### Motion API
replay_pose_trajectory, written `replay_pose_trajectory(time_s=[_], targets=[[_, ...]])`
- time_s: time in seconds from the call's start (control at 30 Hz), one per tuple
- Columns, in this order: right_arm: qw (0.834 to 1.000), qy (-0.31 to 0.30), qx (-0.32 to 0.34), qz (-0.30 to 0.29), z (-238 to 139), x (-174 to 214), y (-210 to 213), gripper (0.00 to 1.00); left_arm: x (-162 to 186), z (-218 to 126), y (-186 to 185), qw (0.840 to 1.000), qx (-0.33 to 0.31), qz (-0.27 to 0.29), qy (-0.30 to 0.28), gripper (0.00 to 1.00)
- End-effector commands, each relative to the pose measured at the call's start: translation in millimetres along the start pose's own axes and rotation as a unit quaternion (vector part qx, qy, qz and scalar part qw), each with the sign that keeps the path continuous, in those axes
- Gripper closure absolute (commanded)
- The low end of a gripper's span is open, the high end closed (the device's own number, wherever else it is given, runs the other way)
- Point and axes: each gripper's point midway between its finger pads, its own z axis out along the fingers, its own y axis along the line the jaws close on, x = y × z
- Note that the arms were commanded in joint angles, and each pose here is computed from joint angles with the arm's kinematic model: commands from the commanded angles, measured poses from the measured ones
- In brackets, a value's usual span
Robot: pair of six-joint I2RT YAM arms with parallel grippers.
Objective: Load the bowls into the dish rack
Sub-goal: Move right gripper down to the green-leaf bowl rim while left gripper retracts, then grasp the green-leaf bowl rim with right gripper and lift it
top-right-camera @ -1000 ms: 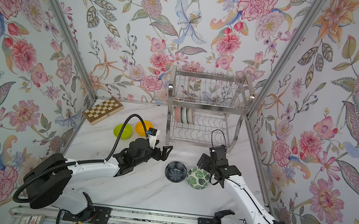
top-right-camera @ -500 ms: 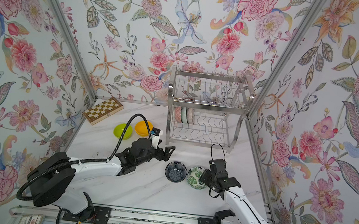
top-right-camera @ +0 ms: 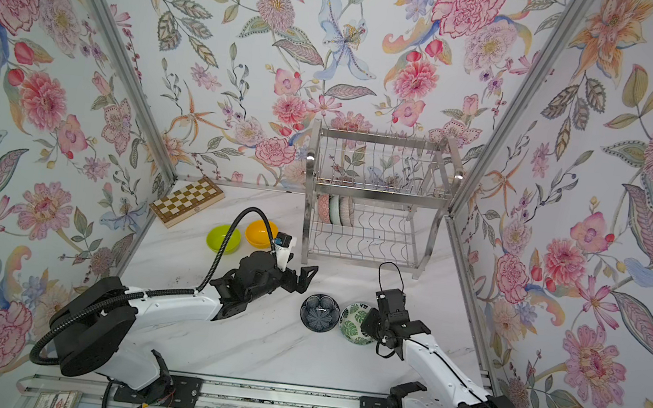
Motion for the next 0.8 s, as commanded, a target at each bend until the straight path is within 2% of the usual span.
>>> replay_pose_trajectory(time_s=[0.0,0.43,0.77], targets=[[1.000,-0.008,-0.009,-0.009,1,-7,8,0.68,-11,-6,-5,1.000,0.003,0.009,-0.014,0.01],[0.999,-0.033,0.010,0.011,-2,-29,-10,0.80,-12,-7,-3,1.000,-0.003,0.019,-0.015,0.01],[0.997,-0.061,0.031,0.041,-10,-58,-38,0.83,-11,-7,-3,1.000,-0.004,0.018,-0.014,0.01]])
